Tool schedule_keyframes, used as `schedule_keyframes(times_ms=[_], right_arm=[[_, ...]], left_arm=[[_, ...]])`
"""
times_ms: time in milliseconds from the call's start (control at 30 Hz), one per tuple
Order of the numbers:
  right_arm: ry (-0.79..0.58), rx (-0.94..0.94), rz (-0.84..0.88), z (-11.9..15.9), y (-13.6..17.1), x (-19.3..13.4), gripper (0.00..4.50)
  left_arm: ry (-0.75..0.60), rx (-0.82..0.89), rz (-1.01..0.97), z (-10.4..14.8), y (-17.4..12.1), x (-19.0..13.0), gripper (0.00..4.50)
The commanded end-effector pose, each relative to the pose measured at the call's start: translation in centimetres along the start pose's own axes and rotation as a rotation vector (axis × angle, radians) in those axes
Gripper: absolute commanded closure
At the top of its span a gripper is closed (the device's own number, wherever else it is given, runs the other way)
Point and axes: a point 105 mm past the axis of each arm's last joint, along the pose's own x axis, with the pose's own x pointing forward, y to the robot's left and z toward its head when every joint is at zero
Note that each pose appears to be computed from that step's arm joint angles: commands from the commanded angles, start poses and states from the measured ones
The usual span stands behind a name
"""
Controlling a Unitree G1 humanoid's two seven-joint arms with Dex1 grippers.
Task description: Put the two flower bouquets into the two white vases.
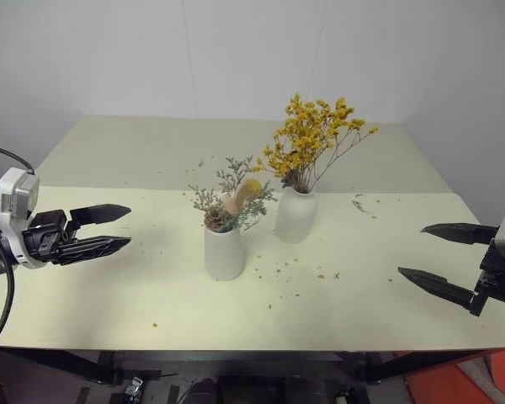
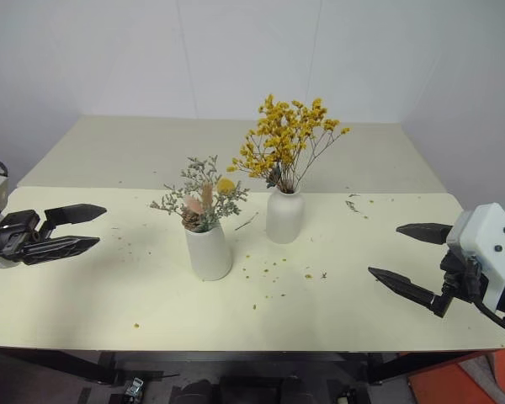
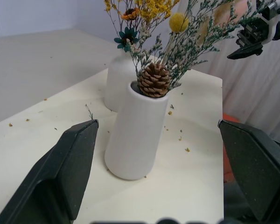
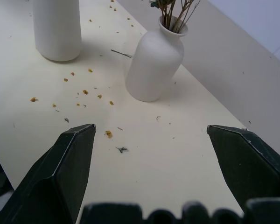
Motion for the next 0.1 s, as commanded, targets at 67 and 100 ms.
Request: schedule_keyframes(times_ms=[67,100], right_arm=[[-0.024,-0.053,-0.028,0.97,-0.13,-0.35,0.00],[-0.024,-0.053,-0.029,0.96,-0.12,-0.35,0.00]], left_arm=[[-0.014,0.040,-0.039,1.28,-0.58,1.06,0.02],[-0.013,0.040,-0.042,1.34,-0.61,1.17,0.02]])
